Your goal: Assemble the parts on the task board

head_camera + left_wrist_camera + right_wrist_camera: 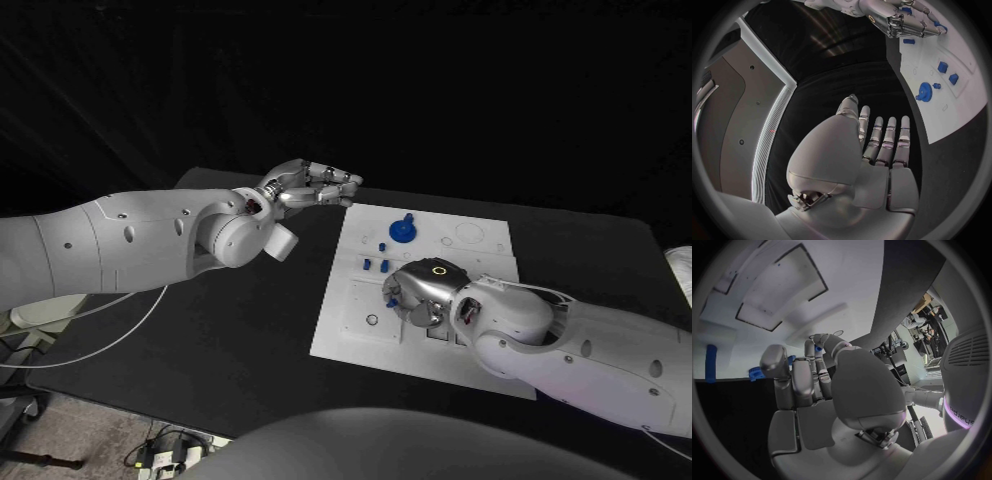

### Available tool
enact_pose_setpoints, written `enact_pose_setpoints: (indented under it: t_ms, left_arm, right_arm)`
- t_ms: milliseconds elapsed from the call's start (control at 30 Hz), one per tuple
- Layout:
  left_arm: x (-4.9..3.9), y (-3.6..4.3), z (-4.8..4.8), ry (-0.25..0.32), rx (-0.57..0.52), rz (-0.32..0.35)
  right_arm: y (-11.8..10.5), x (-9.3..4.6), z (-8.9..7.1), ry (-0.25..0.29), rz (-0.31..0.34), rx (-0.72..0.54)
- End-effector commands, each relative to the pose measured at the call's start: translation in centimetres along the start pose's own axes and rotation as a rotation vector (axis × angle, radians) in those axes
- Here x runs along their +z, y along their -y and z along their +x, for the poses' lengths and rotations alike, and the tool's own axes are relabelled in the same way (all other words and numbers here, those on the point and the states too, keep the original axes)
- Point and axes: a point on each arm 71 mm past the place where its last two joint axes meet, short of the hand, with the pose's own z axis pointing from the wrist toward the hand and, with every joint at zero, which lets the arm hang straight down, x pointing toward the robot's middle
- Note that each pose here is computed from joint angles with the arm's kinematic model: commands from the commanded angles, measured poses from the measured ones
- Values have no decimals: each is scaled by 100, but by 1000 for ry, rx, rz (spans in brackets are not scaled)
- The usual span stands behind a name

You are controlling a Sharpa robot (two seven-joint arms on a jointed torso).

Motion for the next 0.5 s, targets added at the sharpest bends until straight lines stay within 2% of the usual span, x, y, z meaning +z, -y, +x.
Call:
enact_pose_setpoints:
  t_ms: [33,500]
  left_arm:
    - [4,6,28,-21,-6,4]
    - [5,-2,35,-25,-7,-2]
  right_arm:
    - [-8,-3,14,-7,-3,-18]
    - [-5,-15,3,17,3,-18]
